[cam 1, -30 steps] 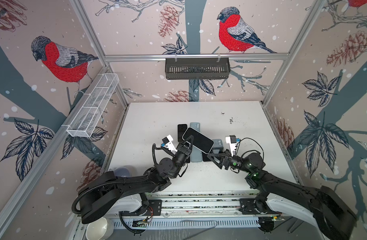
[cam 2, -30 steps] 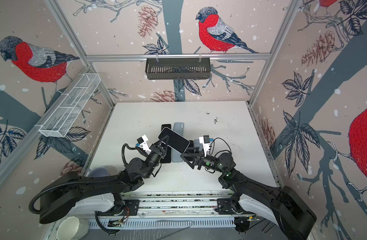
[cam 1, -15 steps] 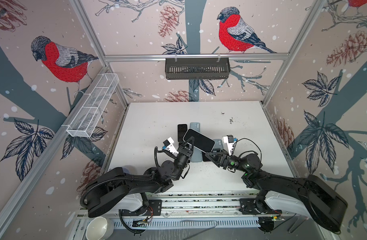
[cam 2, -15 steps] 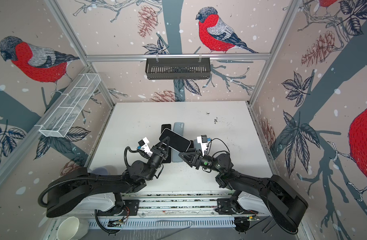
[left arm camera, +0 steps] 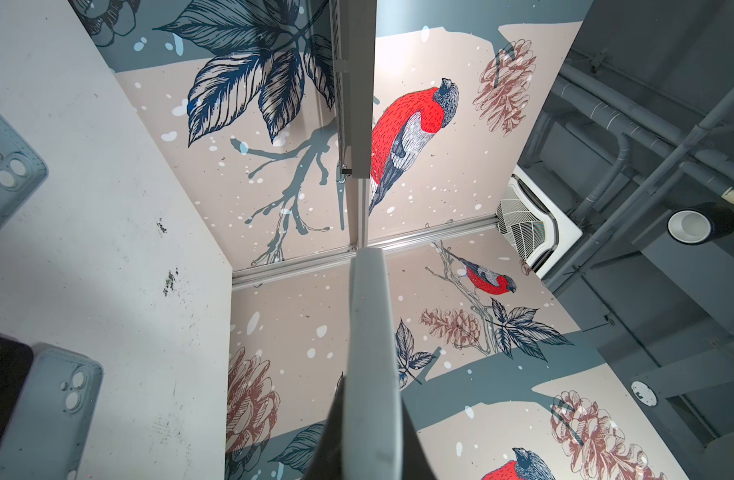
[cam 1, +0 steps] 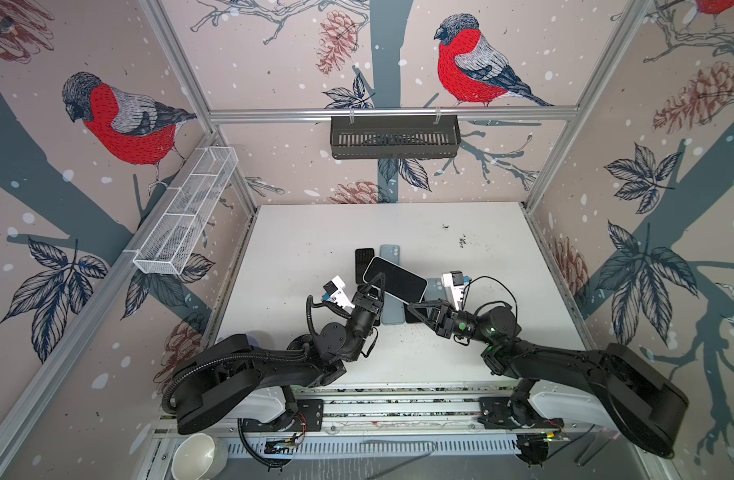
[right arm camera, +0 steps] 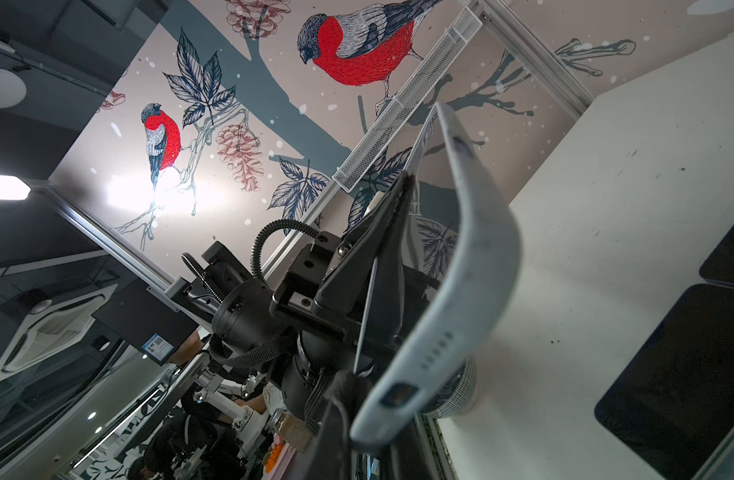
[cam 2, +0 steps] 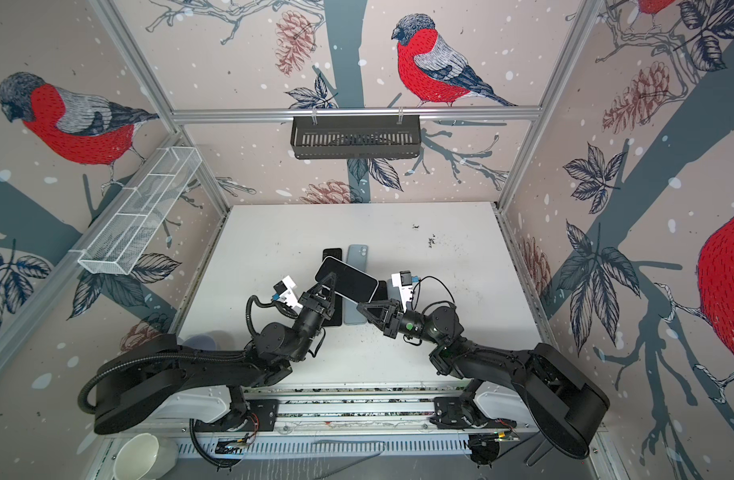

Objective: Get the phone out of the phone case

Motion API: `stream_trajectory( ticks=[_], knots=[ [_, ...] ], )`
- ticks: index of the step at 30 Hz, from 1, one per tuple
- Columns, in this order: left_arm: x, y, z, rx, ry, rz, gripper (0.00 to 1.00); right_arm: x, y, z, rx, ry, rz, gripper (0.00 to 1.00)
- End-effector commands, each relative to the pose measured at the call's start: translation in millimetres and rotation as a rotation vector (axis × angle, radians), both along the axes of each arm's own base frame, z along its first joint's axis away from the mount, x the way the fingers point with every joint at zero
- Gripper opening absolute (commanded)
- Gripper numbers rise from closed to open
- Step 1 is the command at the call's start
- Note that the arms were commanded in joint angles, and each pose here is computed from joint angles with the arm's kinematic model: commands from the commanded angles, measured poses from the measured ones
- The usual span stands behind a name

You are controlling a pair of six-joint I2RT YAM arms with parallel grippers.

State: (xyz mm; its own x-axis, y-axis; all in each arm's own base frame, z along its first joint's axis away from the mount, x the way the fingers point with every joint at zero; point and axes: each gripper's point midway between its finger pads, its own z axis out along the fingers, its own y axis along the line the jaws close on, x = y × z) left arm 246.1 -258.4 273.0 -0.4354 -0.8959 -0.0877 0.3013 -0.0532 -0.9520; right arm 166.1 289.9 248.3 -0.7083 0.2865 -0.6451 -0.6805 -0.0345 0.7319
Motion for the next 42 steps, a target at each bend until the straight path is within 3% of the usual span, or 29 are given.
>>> stream_trajectory(
  ticks=[1,8,11,16,20,25,26,28,30,32,35,42],
  knots=[
    [-2.8,6.0,17.2,-0.065,-0.046,0.008,0.0,-1.4,-3.0,13.1,0.035,-0.067,0.0,0.05],
    [-1.8,-3.9,20.1,-0.044,-0.031,-0.024,0.0,-1.5,-2.9,6.4,-0.021,-0.137,0.011,0.01],
    [1.8,-12.9,24.5,-0.05,-0.007,-0.089,0.0,3.6,5.2,-21.6,-0.187,-0.237,0.009,0.0],
    [18.4,-16.8,30.3,0.047,0.046,-0.147,0.0,58.3,-2.1,-39.5,-0.501,-0.417,-0.244,0.0],
    [31.7,-3.6,35.9,0.079,0.044,-0.16,0.0,94.3,-25.1,-28.6,-0.587,-0.458,-0.443,0.0],
    [42.4,12.8,41.9,0.112,0.039,-0.157,0.0,116.0,-61.1,-27.3,-0.671,-0.451,-0.666,0.04],
    [44.2,16.2,43.1,0.118,0.038,-0.157,0.0,116.6,-68.8,-25.9,-0.666,-0.438,-0.696,0.08],
    [46.1,21.3,46.6,0.123,0.026,-0.163,0.0,114.4,-82.1,-22.0,-0.637,-0.415,-0.739,0.4],
    [46.5,24.8,50.0,0.14,0.008,-0.169,0.0,103.7,-85.8,-15.3,-0.569,-0.416,-0.716,0.64],
    [47.3,22.5,56.3,0.176,-0.026,-0.207,0.0,92.6,-84.0,-6.0,-0.516,-0.439,-0.681,0.79],
    [48.3,15.5,69.5,0.272,-0.114,-0.283,0.0,78.1,-75.9,10.0,-0.494,-0.512,-0.606,0.86],
    [49.2,-8.9,86.7,0.75,-0.325,-0.435,0.0,71.1,-60.4,10.1,-0.611,-0.631,-0.473,0.84]
  ],
)
